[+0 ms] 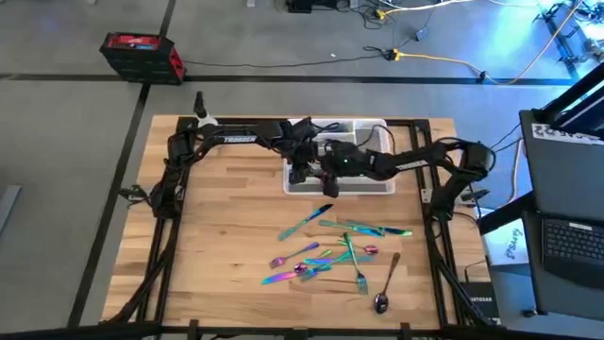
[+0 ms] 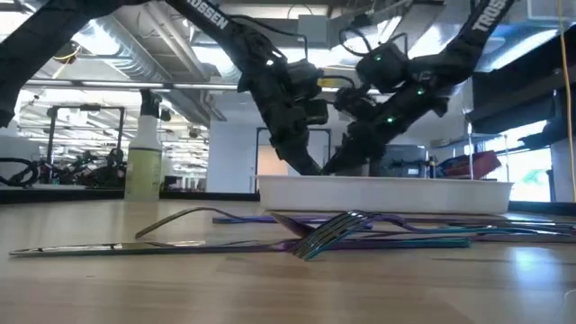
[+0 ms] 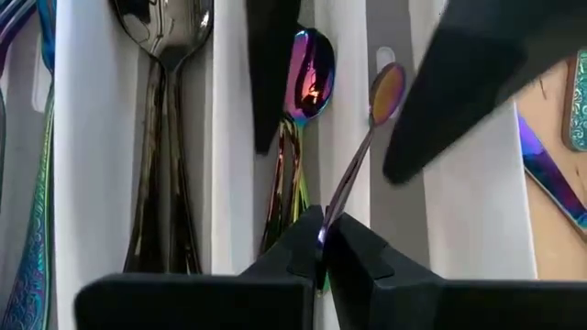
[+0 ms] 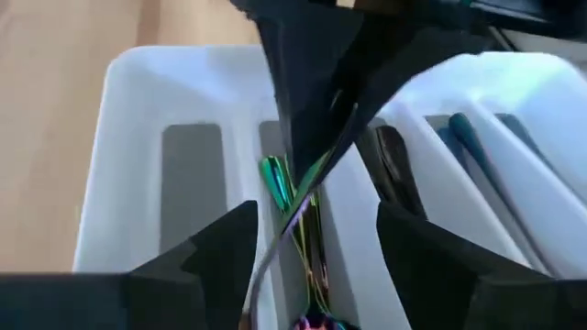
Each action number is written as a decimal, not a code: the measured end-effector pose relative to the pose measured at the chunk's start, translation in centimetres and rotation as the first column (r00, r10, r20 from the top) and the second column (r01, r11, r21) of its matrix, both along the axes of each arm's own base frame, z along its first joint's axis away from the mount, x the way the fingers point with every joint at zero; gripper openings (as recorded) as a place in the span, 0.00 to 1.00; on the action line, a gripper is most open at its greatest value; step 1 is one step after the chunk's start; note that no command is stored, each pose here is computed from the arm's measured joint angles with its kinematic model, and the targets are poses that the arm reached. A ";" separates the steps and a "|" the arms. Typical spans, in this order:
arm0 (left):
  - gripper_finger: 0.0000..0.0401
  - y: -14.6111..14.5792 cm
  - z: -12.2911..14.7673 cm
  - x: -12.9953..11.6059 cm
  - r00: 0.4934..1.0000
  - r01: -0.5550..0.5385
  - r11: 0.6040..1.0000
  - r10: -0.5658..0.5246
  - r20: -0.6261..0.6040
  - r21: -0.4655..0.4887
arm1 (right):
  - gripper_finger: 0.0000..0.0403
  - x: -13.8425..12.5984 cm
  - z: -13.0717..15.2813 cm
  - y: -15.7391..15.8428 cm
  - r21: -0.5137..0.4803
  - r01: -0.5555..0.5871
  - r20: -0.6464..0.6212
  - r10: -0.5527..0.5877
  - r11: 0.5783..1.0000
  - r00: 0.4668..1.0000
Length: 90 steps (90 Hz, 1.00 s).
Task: Sort silverware
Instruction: Put the blue teaspoon on the white silverware tray
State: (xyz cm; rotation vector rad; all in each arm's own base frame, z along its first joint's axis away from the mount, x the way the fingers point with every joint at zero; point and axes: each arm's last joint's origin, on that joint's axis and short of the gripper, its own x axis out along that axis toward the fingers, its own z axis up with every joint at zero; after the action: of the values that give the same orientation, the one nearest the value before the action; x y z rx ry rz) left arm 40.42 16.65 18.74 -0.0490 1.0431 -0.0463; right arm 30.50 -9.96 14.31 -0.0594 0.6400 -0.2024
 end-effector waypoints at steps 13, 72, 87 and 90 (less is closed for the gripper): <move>0.00 0.0 0.0 0.0 1.000 0.000 1.000 0.000 -0.001 0.000 | 0.50 0.8 -0.1 -0.3 0.074 0.052 -0.008 -0.051 0.996 0.999; 0.00 -0.1 -0.4 -1.1 0.993 -0.013 0.999 0.009 -0.116 -0.033 | 0.01 0.8 0.1 -0.1 0.125 0.040 -0.065 -0.032 0.991 0.997; 0.00 -0.1 -0.6 -2.8 0.966 -0.055 0.994 0.029 -0.257 -0.097 | 0.00 1.6 2.6 -0.4 0.106 0.027 -0.037 -0.023 0.994 0.999; 0.00 0.0 -0.5 -3.0 0.963 -0.058 0.993 0.029 -0.266 -0.102 | 0.00 1.9 3.3 -0.6 0.093 0.019 -0.030 -0.016 0.996 0.999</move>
State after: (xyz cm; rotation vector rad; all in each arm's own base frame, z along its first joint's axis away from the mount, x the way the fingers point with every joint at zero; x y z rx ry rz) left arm 37.41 16.61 18.28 -0.1819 1.3061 -0.0579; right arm 32.43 -10.54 17.57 0.0329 0.6784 -0.1889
